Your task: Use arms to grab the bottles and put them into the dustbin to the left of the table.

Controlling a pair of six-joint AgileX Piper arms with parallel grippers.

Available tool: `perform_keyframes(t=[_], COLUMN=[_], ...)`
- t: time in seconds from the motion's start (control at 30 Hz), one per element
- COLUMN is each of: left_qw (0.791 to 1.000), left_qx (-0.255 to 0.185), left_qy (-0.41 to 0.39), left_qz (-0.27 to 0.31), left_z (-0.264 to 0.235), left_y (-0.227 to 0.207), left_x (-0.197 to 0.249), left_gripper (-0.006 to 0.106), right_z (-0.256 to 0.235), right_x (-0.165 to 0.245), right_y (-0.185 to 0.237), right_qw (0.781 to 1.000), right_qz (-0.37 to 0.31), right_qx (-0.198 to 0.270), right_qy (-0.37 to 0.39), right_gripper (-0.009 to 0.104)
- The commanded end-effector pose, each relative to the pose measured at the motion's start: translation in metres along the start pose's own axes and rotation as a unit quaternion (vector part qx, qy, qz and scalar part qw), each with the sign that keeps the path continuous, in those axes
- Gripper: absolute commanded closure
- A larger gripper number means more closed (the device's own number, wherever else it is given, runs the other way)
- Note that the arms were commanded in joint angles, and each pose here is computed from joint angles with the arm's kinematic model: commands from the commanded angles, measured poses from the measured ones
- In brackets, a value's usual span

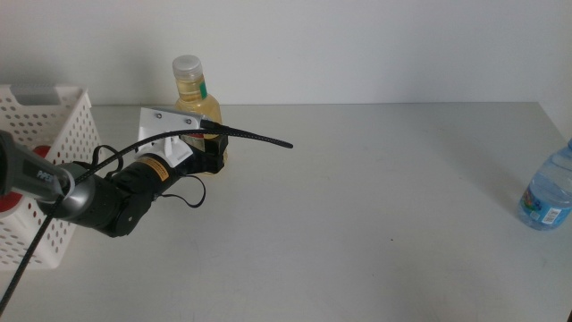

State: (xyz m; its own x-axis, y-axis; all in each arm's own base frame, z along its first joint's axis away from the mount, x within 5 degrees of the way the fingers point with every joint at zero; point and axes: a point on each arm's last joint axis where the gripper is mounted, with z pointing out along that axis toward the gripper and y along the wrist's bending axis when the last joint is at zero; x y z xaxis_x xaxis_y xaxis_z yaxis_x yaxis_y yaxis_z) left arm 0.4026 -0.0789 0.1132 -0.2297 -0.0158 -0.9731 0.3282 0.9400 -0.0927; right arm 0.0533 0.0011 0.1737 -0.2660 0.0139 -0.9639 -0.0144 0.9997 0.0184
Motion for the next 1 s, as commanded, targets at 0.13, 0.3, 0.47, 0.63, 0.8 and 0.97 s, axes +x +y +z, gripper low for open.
perform_keyframes(t=[0.13, 0.3, 0.47, 0.63, 0.8, 0.97], left_qw=[0.994, 0.992, 0.989, 0.988, 0.988, 0.993], left_qx=[0.012, 0.008, 0.013, 0.015, 0.027, 0.020], left_qy=[-0.106, -0.128, -0.149, -0.153, -0.152, -0.117], left_qz=[-0.004, -0.011, -0.013, -0.019, -0.016, -0.002], left_z=[0.001, 0.002, 0.002, 0.002, -0.003, -0.022], left_y=[-0.002, -0.001, -0.001, -0.002, -0.005, -0.010], left_x=[-0.038, -0.036, -0.037, -0.037, -0.045, -0.063], left_gripper=[0.010, 0.016, 0.034, 0.069, 0.102, 0.102], right_z=[-0.003, -0.003, -0.003, -0.003, -0.003, -0.003], right_x=[-0.010, -0.010, -0.010, -0.010, -0.010, -0.010], right_y=[0.000, 0.000, 0.000, 0.000, 0.000, 0.000], right_qw=[0.999, 0.999, 0.999, 0.999, 0.999, 0.999], right_qz=[-0.009, -0.009, -0.009, -0.009, -0.009, -0.009], right_qx=[0.000, 0.000, 0.000, 0.000, 0.000, 0.000], right_qy=[-0.051, -0.051, -0.051, -0.051, -0.051, -0.051], right_gripper=[0.001, 0.001, 0.001, 0.001, 0.001, 0.001])
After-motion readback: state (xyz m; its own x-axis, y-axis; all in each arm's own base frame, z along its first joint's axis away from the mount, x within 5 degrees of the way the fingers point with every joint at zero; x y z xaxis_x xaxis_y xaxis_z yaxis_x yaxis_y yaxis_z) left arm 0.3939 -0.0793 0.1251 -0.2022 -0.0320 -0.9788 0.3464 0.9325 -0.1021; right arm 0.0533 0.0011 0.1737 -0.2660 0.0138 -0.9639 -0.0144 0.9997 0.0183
